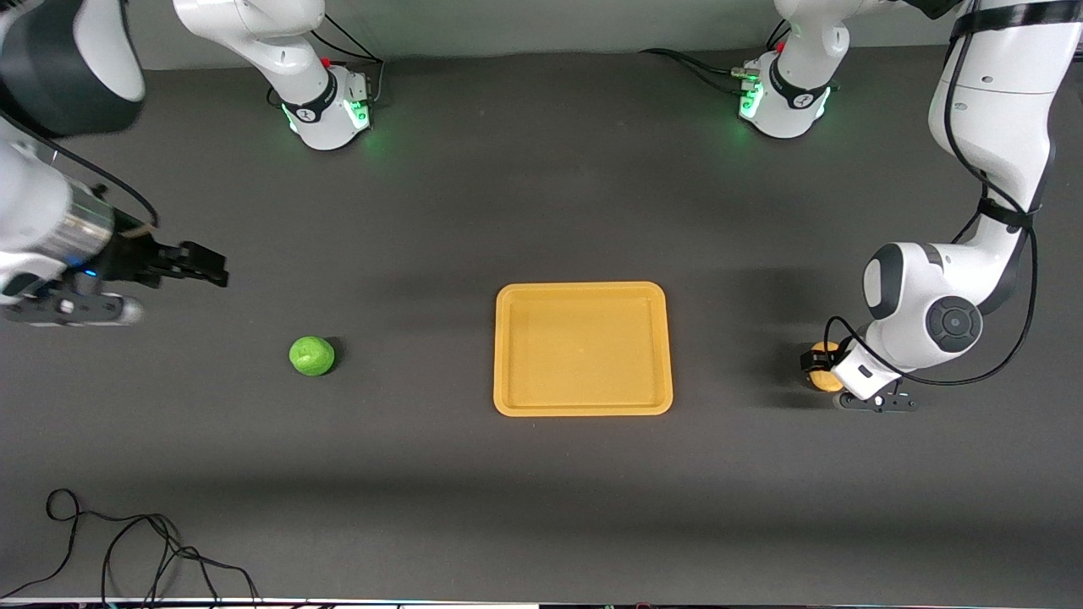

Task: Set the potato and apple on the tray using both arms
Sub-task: 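Carry the potato toward the tray while the right gripper reaches the apple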

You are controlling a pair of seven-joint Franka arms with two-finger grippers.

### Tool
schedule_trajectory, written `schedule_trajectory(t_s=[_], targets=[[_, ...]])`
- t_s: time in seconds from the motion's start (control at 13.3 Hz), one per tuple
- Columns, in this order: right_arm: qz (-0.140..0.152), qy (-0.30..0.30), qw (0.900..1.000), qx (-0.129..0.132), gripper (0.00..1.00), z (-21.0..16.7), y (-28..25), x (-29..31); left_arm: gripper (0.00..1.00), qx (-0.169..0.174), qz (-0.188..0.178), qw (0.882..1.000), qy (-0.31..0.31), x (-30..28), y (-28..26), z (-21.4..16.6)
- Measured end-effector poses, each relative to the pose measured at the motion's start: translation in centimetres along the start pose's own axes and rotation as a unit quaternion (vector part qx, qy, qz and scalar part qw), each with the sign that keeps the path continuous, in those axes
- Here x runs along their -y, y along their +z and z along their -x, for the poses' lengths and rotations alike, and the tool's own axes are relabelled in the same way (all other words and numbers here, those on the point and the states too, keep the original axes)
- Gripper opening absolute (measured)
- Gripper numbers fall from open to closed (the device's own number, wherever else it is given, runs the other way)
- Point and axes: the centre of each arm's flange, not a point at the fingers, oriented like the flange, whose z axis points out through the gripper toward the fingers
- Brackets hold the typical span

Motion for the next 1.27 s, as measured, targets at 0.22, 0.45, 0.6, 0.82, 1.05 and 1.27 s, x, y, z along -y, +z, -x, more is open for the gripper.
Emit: schedule_trajectory(t_s=[0.22, 0.45, 0.6, 0.82, 1.05, 1.27], targets=[[0.026, -0.019, 0.999, 0.003, 0.99, -1.8, 5.9, 1.6, 0.64, -0.005, 0.001, 1.0, -0.009, -0.3, -0.2, -0.1], [0.019, -0.016, 0.999, -0.028, 1.0, -3.2, 11.7, 1.1, 0.64, -0.021, 0.001, 1.0, -0.013, -1.3, -2.2, -0.7], [0.014, -0.005, 0.999, -0.045, 1.0, -3.1, 16.5, 0.2, 0.64, -0.018, -0.002, 0.999, -0.03, -5.3, -5.2, -0.4], [0.009, 0.021, 0.998, -0.052, 1.0, -1.7, 23.8, -0.5, 0.64, -0.005, -0.016, 0.998, -0.06, -16.2, -9.9, 1.4], [0.005, 0.046, 0.998, -0.046, 0.99, -1.4, 29.3, -0.5, 0.64, 0.001, -0.027, 0.996, -0.085, -24.6, -12.5, 3.4], [0.003, 0.056, 0.997, -0.045, 0.93, -2.2, 31.7, -0.5, 0.64, 0.001, -0.03, 0.995, -0.099, -31.7, -11.2, 5.5]])
